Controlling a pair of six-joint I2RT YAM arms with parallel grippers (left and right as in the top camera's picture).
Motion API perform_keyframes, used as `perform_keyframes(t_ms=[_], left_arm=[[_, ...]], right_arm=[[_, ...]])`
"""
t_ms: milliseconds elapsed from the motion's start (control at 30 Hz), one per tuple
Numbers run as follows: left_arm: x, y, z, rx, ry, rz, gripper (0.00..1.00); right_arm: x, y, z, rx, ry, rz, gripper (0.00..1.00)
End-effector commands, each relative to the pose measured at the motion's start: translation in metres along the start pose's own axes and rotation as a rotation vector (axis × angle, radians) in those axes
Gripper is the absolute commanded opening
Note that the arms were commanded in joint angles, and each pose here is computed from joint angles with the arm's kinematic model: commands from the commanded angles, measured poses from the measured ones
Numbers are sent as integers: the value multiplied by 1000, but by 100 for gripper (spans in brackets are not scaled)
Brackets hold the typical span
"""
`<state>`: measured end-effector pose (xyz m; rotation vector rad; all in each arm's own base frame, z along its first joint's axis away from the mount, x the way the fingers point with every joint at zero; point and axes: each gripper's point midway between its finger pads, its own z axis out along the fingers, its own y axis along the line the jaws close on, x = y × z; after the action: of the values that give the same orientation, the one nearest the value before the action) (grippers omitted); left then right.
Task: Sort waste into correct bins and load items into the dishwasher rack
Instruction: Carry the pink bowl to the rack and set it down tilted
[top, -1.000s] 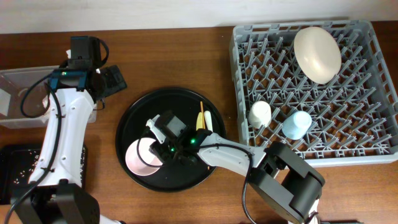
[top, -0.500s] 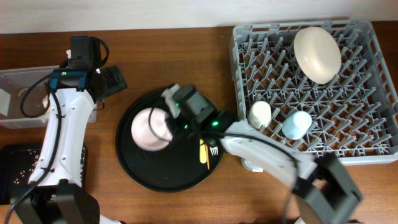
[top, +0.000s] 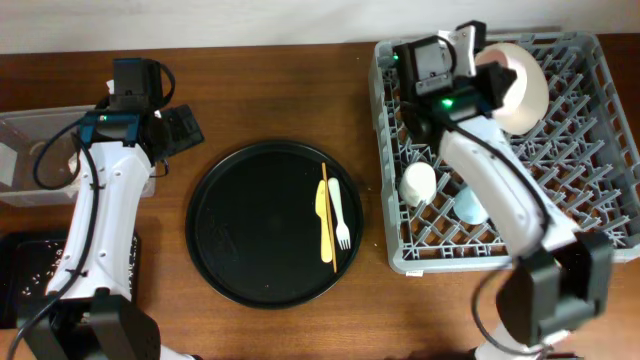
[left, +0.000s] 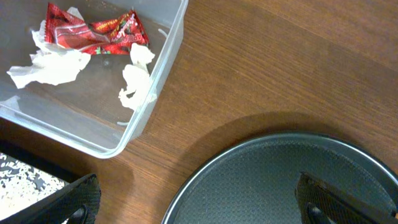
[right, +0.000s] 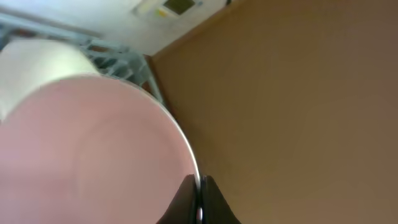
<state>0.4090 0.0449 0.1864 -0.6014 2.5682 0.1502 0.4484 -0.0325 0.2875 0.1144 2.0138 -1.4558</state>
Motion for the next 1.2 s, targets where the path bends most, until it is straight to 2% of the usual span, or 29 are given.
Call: perform_keyframes(t_ms=[0,233,400,500,533,567,600,633,700,733,767,900,1000,1067,1167], left_arm=[[-1,3,1,-12,-3,-11,99],[-1,2,1,-12,-3,-12,99],[-1,3,1,-12,-3,-12,100],[-1,3,1,-12,-3,-12,99],[-1,3,1,-12,-3,-12,99],[-1,3,1,-12,-3,-12,99],[-1,2,1,-12,-3,-11,99],[-1,3,1,-12,-3,-12,99],[-1,3,1,-12,-3,-12,99],[-1,3,1,-12,-3,-12,99],[-1,3,1,-12,-3,-12,99],[-1,3,1,-12,-3,-12,99],[-1,3,1,-12,-3,-11,99],[-1,3,1,-12,-3,-12,99],[-1,3,1,-12,-3,-12,99]], right_arm=[[-6,17,8,126,21,-127,4],[4,105,8,17,-9,-315,4],[9,126,10,-18,-13,-374,4],[-5,132,-8,-27,-66,-403,6],[-16,134,-18,-24,-100,-410,29],[-26,135,-28,-24,-133,-414,40],[-35,135,-36,-18,-157,-406,67],[-36,135,-39,-18,-165,-415,82],[-39,134,-44,-8,-172,-410,92],[-43,120,-47,52,-150,-318,99],[-45,104,-49,95,-127,-254,100],[-58,29,-61,124,-118,-91,100],[-64,-62,-76,114,-139,112,99],[-55,-131,-83,112,-149,258,99],[-33,-195,-67,162,-102,360,99]])
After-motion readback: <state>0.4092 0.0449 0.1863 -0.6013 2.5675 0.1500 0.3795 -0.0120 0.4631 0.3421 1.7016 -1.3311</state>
